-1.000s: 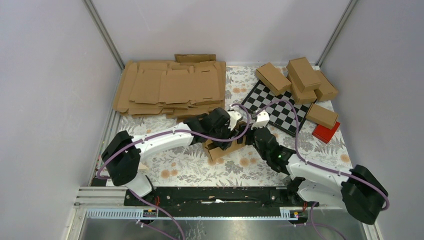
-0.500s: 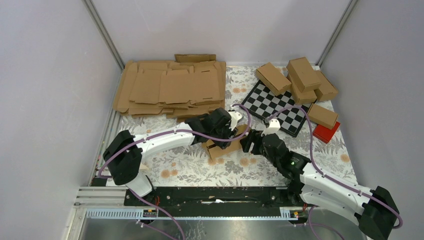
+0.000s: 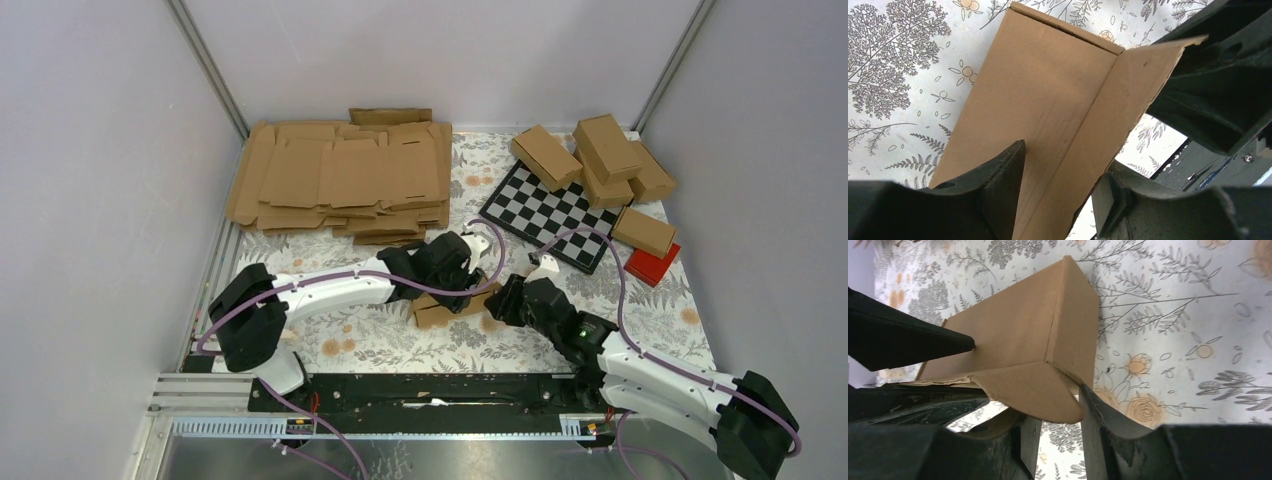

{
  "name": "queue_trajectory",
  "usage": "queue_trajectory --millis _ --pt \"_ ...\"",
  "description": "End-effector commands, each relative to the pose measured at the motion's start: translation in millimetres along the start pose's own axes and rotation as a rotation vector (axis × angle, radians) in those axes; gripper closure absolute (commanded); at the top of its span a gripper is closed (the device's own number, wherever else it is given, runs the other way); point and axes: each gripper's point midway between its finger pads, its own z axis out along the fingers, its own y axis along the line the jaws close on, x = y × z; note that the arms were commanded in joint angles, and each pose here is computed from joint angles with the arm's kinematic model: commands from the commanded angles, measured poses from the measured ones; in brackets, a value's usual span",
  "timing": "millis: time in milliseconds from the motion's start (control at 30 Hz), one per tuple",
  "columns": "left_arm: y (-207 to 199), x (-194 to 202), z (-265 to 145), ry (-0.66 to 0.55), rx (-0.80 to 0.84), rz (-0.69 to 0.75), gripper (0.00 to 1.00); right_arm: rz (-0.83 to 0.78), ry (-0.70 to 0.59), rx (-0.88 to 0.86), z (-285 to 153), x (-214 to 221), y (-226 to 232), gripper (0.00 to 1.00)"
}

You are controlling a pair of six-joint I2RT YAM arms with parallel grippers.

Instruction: Fold the paper box

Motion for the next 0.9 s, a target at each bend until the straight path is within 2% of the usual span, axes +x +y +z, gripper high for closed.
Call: queue_trajectory --millis 0,167,267,300,367,433,533,633,733,867 --pt "-3.2 -10.1 1.9 -0.035 -0.004 -0.032 0.50 0.116 0.002 -0.110 0.3 -3.6 27.4 0.60" --pt "-12.4 1.2 7.7 0.024 0.051 -0.028 0.41 0.124 -0.020 -0.115 -0.7 -11.0 31.8 0.58" --pt "-22.5 11.5 8.7 0.062 0.114 -0.032 0.27 0.092 -0.027 -0.101 -3.2 -13.3 28.9 0.55" --pt "-25.1 15.2 8.3 0.073 0.132 -0.037 0.23 0.072 -0.022 -0.098 -4.6 -13.2 28.3 0.51" --pt "-30.5 21.3 7.4 0.094 0.167 -0.039 0.17 0.032 -0.010 -0.087 -7.2 -9.7 23.0 0.34" --pt "-37.3 28.9 7.3 0.128 0.209 -0.040 0.09 -0.007 0.011 -0.044 -11.2 -3.0 9.3 0.29" --pt "-39.1 35.7 7.9 0.158 0.223 -0.051 0.07 -0.026 -0.001 0.000 -21.2 -4.4 -3.7 0.27" --pt "-42.5 29.0 2.5 0.134 0.239 -0.056 0.07 -0.002 -0.069 0.054 -34.7 -16.8 -16.9 0.11" --pt "-47.3 10.2 -8.0 0.078 0.262 -0.066 0.05 0.009 -0.167 0.043 -48.0 -37.2 -16.9 0.10" --pt "-48.9 -14.4 -23.0 0.015 0.250 -0.089 0.01 -0.032 -0.215 0.032 -56.9 -56.0 -6.8 0.10"
